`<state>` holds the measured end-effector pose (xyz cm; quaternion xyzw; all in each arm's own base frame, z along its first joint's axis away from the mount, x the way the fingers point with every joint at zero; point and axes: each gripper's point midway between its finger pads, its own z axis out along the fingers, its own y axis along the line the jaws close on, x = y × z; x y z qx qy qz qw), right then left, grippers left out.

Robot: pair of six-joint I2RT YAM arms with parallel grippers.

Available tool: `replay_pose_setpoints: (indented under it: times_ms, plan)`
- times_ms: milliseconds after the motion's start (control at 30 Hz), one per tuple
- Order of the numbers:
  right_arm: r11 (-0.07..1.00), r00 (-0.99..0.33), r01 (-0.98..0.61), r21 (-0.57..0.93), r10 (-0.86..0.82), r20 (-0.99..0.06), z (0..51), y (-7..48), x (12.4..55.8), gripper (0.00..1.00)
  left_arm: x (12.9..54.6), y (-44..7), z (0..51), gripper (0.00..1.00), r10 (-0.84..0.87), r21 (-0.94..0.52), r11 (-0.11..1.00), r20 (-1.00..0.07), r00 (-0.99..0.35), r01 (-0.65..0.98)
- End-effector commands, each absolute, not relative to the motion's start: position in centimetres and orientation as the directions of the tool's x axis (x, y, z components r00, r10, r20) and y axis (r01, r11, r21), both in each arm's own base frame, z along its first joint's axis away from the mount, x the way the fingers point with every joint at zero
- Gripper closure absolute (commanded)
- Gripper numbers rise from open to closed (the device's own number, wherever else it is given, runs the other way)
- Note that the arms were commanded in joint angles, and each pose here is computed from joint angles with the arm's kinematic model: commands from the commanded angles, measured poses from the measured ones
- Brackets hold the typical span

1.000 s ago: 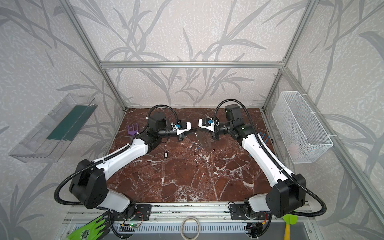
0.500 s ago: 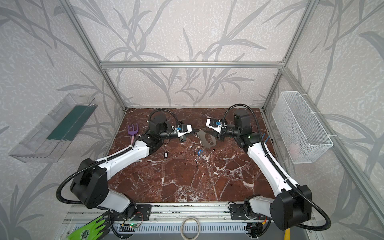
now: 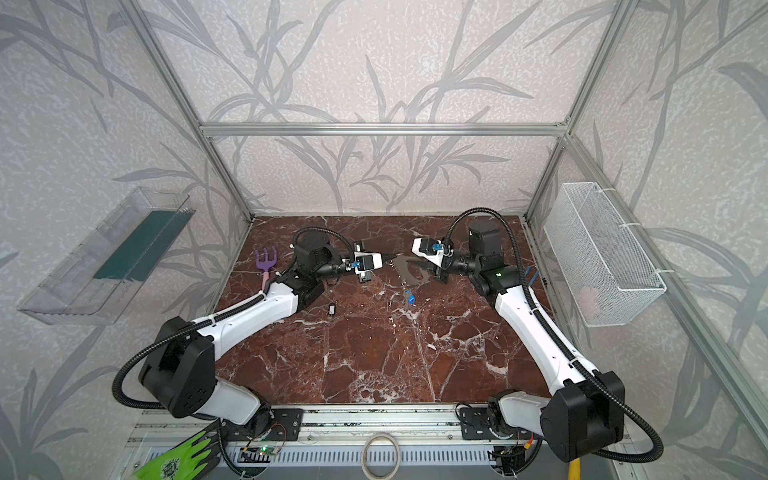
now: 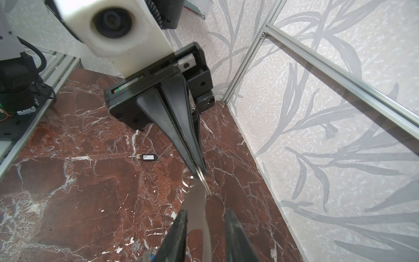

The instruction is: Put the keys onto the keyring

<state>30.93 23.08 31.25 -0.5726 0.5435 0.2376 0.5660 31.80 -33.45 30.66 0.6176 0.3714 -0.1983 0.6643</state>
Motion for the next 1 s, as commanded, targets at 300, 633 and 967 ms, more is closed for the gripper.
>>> replay_pose_setpoints:
  times_ms: [300,633,967]
  plan:
    - [0.195,0.367,-0.866,-0.460,-0.378,-0.850,31.8,24.4,31.2,0.77,30.7,-33.3,32.3,1.00,0.236,0.808,0.142,-0.588,0.774,0.571]
    - [0.231,0.386,-0.830,-0.507,-0.417,-0.823,31.4,23.8,31.9,0.78,30.4,-33.3,32.3,1.00,0.253,0.805,0.112,-0.591,0.766,0.583]
    - [0.191,0.377,-0.859,-0.475,-0.392,-0.839,31.2,24.4,31.3,0.85,29.9,-33.2,32.6,1.00,0.251,0.748,0.090,-0.656,0.712,0.658]
